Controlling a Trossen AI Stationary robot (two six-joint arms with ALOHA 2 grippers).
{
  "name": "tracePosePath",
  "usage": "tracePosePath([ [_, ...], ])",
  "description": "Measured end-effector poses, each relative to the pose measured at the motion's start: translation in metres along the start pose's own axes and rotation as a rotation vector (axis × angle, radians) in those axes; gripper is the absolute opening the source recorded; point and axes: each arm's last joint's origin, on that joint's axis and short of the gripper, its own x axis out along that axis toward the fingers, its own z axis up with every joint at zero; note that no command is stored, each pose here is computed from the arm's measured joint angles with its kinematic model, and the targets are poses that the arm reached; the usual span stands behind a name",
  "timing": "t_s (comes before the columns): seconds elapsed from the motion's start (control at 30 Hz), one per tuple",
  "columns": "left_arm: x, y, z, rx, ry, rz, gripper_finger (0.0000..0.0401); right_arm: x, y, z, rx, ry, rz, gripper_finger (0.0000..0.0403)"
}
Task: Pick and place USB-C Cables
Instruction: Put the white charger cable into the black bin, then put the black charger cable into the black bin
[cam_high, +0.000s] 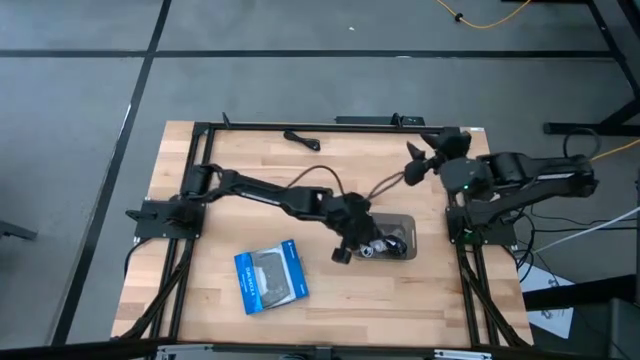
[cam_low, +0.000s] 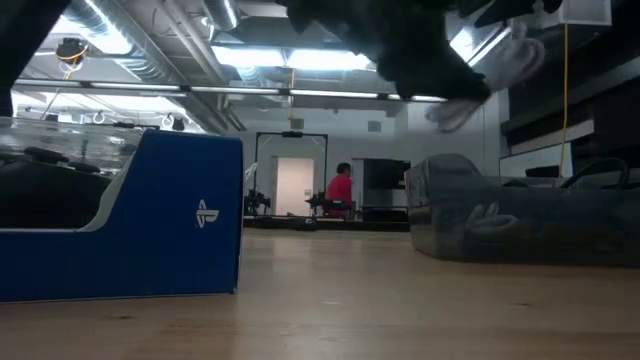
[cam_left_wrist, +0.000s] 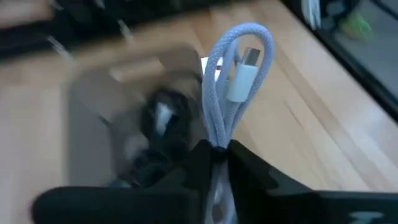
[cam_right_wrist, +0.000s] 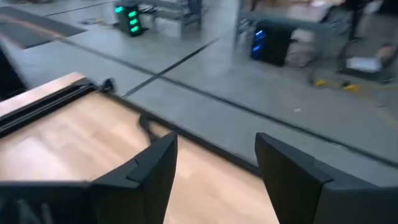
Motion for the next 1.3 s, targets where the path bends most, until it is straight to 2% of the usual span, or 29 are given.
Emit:
tracePosePath([
  [0.17, 0.009, 0.006, 0.000, -0.011, 0.054, 0.002, 0.0104, -0.003, -0.004, 0.001, -0.007, 0.030, 0.061, 0.0220],
  [0.33, 0.001, 0.025, -0.003, 0.016, 0.073, 0.048, 0.0116, -0.002, -0.002, -0.001, -0.032, 0.048, 0.060, 0.0220],
  [0.4, -0.007, 0.035, -0.004, 0.065, 0.103, 0.072, 0.0116, -0.002, -0.003, -0.002, -0.037, 0.051, 0.057, 0.0220],
  [0.53, -0.030, 0.058, -0.020, 0.121, 0.296, 0.130, 0.0115, -0.003, -0.008, -0.003, -0.041, 0.040, 0.012, 0.0220],
  [0.63, -0.054, 0.078, -0.040, 0.084, 0.472, 0.098, 0.0115, -0.004, -0.011, -0.004, -0.059, 0.036, -0.015, 0.0220],
  [0.77, -0.089, 0.110, -0.060, -0.011, 0.583, 0.057, 0.0115, -0.004, -0.013, -0.005, -0.073, 0.035, -0.029, 0.0220],
  [0.9, -0.130, 0.144, -0.078, -0.058, 0.634, 0.060, 0.0115, -0.004, -0.013, -0.005, -0.081, 0.039, -0.031, 0.0220],
  [1.07, -0.181, 0.192, -0.107, -0.059, 0.671, 0.124, 0.0115, -0.003, -0.012, -0.008, -0.104, 0.055, -0.034, 0.0220],
  [1.2, -0.213, 0.221, -0.131, 0.006, 0.739, 0.183, 0.0115, -0.002, -0.010, -0.008, -0.104, 0.059, -0.037, 0.0220],
  [1.3, -0.223, 0.236, -0.143, 0.003, 0.740, 0.228, 0.0115, -0.001, -0.009, -0.009, -0.090, 0.061, -0.039, 0.0220],
])
